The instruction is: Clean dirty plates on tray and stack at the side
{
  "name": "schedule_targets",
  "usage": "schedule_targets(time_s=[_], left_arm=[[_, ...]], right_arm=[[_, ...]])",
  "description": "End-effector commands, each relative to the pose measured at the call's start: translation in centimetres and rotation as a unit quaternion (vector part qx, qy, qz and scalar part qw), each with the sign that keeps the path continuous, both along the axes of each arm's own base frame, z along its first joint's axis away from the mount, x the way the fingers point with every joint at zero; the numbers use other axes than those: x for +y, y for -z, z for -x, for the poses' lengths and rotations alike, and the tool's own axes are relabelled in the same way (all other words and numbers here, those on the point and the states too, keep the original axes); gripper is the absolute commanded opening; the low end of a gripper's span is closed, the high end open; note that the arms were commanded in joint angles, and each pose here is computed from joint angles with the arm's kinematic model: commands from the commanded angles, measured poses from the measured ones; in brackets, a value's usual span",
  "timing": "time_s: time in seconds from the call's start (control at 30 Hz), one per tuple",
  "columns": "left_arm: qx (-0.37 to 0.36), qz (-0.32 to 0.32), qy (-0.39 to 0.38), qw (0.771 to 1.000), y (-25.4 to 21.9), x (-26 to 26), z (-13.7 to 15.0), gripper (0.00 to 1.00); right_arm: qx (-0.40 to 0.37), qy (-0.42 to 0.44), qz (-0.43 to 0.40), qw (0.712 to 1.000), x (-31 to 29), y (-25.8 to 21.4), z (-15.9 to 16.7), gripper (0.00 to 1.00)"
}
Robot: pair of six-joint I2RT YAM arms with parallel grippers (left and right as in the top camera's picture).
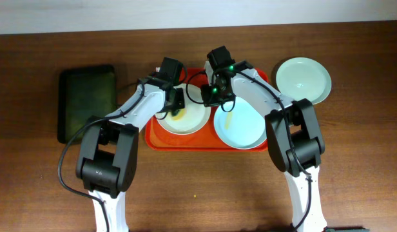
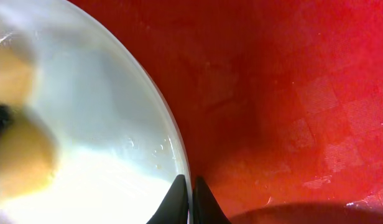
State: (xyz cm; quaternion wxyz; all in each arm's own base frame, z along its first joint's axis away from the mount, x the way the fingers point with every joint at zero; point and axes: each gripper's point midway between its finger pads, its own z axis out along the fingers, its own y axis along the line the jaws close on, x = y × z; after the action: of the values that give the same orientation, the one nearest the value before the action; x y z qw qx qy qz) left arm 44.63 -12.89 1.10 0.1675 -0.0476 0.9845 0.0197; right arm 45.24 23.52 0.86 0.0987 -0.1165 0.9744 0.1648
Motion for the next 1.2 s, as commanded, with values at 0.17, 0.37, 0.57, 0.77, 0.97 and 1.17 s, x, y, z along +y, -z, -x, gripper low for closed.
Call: schedule_targets(time_s=[0.17,0.37,0.57,0.77,0.97,1.17], left_arm=[[-0.063,-0.045,-0.034,0.996,-5.4,3.0,-1.3,0.0],[-0.042,0.124,0.069,0.989,-7.0,-3.4,-0.3,0.0],[0.045,0.089,0.056,0.993,-0.5,-2.3,2.5,0.0],[0.009,-0.097,0.0,0.995,-0.8,4.4,1.3,0.0],[-0.049,-0.085,-0.048,0.994,-8.3,6.0,0.2,0.0],[-0.143,-0.067,-0.114,0.981,-18.7,11.5,1.7,0.0]], right_arm=[[0.012,0.007,0.025,1.0,-0.9,1.8,0.5,0.04],[0.01,0.007,0.024,1.0,-0.9,1.8,0.4,0.04],[0.008,0.008,0.023,1.0,-0.9,1.8,0.3,0.04],[0.012,0.008,0.025,1.0,-1.0,1.8,0.5,0.04],[-0.004,-0.014,0.025,1.0,-0.9,0.1,0.4,0.04],[-0.109,-0.027,0.084,0.99,-0.5,-9.9,-1.9,0.04]])
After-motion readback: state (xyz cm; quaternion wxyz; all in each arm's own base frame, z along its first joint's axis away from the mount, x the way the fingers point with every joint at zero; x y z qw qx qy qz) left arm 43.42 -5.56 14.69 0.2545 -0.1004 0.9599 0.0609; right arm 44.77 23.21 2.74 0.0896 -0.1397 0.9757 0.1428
